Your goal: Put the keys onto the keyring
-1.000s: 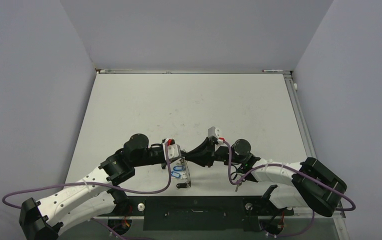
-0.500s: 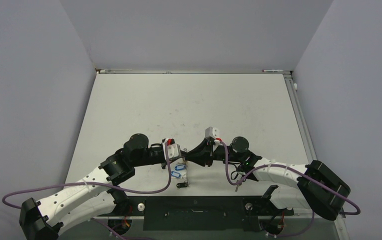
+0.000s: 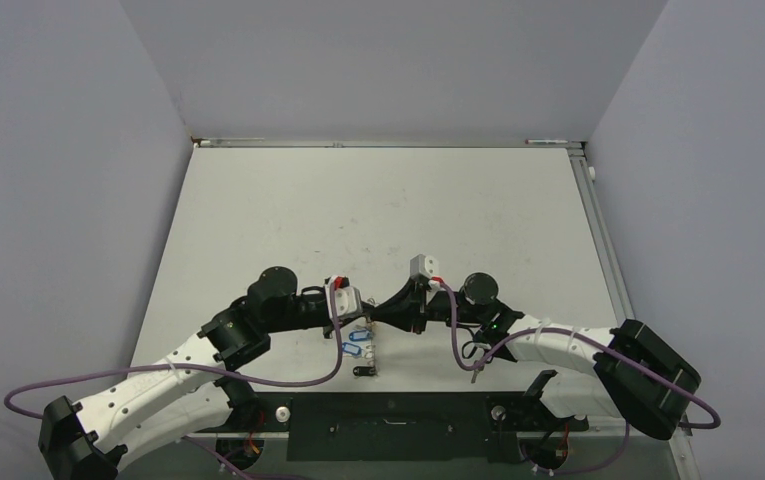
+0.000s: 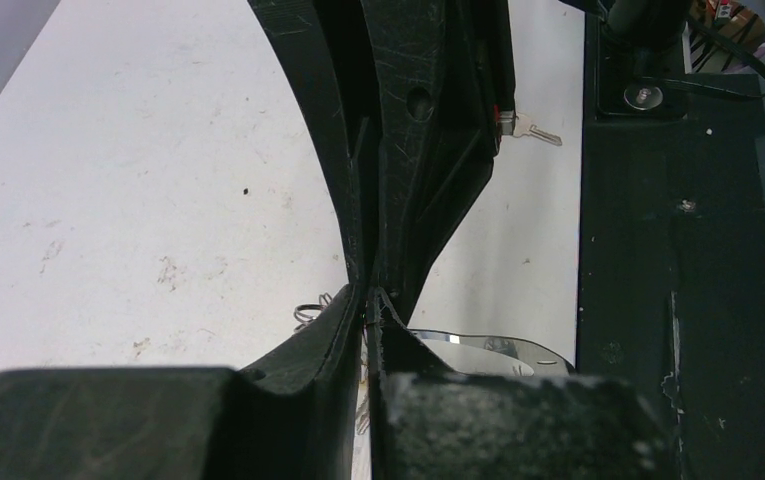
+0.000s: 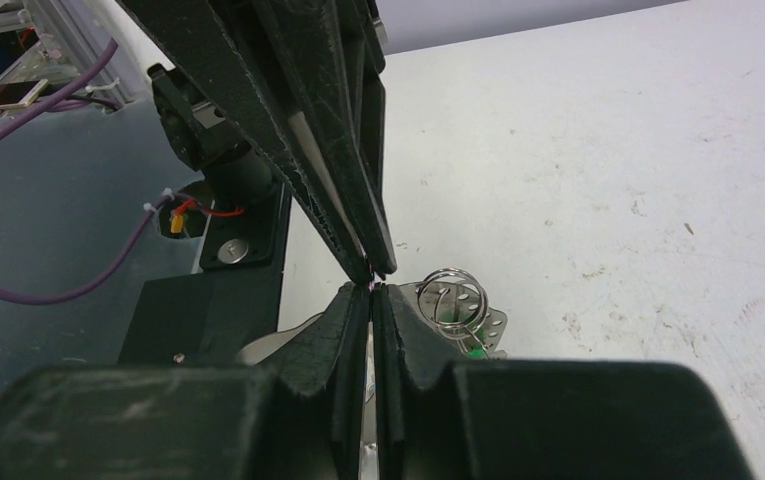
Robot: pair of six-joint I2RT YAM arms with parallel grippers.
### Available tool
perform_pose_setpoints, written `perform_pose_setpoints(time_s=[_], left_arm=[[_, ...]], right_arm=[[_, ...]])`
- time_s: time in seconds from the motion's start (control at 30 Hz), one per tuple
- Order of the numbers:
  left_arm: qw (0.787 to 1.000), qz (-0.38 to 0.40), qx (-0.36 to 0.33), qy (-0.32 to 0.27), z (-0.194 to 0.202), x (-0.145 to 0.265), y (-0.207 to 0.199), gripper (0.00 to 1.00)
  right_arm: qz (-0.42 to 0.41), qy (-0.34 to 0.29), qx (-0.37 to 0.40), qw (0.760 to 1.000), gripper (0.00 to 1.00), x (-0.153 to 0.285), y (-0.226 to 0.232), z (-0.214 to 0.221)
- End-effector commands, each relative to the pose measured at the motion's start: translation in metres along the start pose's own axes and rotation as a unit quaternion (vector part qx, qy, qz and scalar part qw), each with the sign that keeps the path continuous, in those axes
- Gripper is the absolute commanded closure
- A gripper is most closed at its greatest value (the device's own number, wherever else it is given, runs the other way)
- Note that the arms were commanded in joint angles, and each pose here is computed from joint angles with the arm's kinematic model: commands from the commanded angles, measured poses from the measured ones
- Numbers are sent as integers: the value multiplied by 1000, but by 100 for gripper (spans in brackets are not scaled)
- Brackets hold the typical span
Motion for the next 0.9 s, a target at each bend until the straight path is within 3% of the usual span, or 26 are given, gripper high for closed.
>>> perform_pose_setpoints(time_s=[0.0, 0.17, 0.37, 0.53, 0.73, 0.87], left_arm=[[998, 5, -15, -60, -23, 0, 1, 93], [996, 3, -9, -89, -30, 7, 1, 57], [993, 0, -6, -116, -39, 15, 0, 41], [978, 12, -1, -207, -63, 34, -7, 40], [959, 54, 0, -277, -77, 47, -17, 55], [947, 85, 2, -310, -85, 52, -20, 58]], right_arm=[[-42, -65, 58, 995, 95, -3, 11, -28], [-45, -74, 64, 994, 95, -2, 14, -33], [-36, -83, 67, 994, 95, 1, 14, -36], [-28, -110, 75, 991, 95, 5, 18, -52], [-24, -177, 92, 979, 95, 14, 28, -88], [-30, -219, 101, 970, 95, 20, 37, -111]])
Point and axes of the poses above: each gripper's point midway between its finger pads, its own x axis back along the fingers, its own y axis along the line the jaws close on, z = x × y, the point moved 7 cm from there along x, back along the fingers, and after that the axes turned 3 degrees about x, right-handed, at the moved point
